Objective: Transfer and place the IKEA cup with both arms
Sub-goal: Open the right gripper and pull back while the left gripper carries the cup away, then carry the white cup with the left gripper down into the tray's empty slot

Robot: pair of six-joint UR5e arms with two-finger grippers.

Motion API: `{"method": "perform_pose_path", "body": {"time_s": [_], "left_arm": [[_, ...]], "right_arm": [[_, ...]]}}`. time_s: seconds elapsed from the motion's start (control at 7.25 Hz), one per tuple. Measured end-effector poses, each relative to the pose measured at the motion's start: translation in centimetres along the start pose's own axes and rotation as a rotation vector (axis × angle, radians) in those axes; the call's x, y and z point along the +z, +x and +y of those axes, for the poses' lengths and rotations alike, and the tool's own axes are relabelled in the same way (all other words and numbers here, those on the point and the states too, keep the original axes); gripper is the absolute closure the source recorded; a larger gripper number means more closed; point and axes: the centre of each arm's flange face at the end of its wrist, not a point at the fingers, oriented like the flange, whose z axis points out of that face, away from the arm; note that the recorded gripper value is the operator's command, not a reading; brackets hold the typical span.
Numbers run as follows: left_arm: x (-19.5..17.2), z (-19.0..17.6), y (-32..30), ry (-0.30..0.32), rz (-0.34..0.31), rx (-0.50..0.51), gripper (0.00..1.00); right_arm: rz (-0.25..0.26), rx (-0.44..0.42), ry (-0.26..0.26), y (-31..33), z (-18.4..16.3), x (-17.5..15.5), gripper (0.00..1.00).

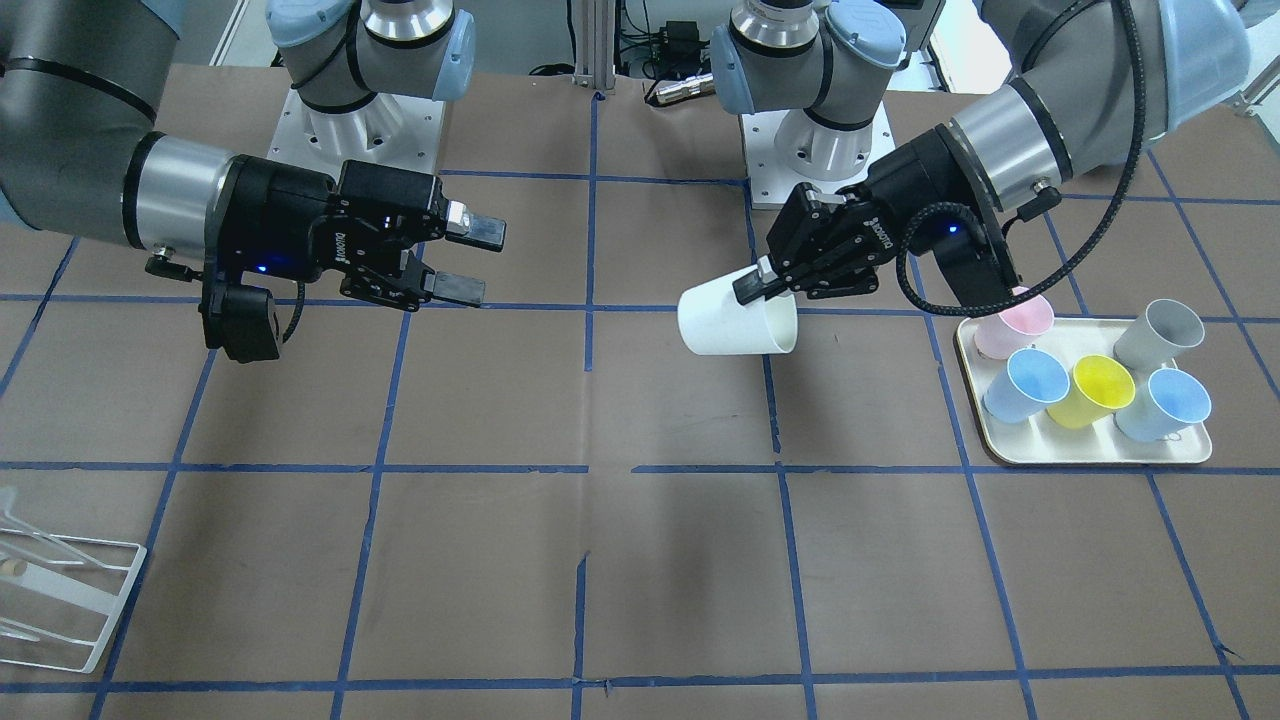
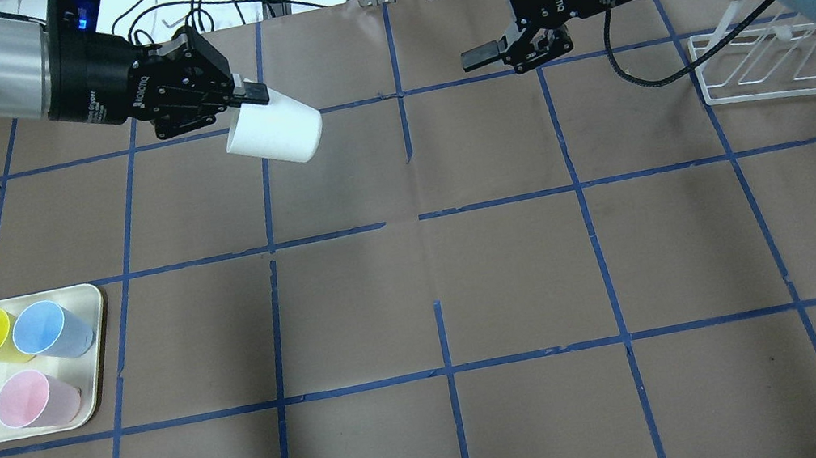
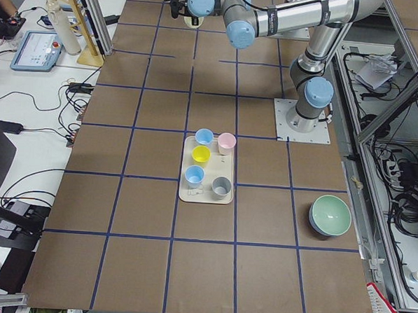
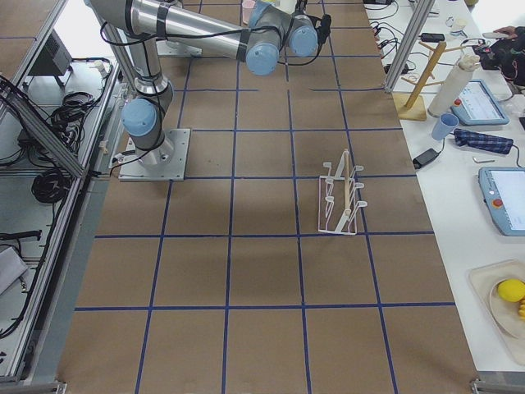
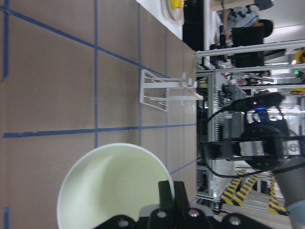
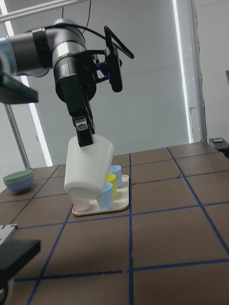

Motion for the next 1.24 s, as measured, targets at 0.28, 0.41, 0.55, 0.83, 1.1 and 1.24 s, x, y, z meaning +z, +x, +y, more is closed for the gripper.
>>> {"method": "perform_pose_path", "body": {"time_s": [0.28,0.41,0.55,0.83,1.1,1.24], "left_arm": [[-2.3,-0.1,-1.8,0.004,-0.336,0.050,1.00],[-3.8,0.0,-3.0,-0.007,-0.480,0.089,1.00],[-5.3,0.1,-4.7,-0.032,-0.618,0.116,1.00],[-8.9,0.2,-8.7,-0.109,-0.825,0.150,1.00],[-13.8,0.7,-14.5,-0.187,-0.884,0.194,1.00],[-15.9,1.4,-17.6,-0.232,-0.897,0.210,1.00]], "right_arm": [[0.269,0.051,-0.002,-0.4,0.5,-1.7,0.00],[0.420,0.068,0.003,-0.2,1.1,-2.5,0.00],[0.583,0.098,0.019,0.4,1.5,-3.5,0.00],[0.871,0.123,0.077,0.3,3.2,-6.0,0.00],[1.086,0.120,0.131,-0.7,5.5,-8.2,0.00],[1.151,0.132,0.155,-1.2,6.3,-8.1,0.00]]}}
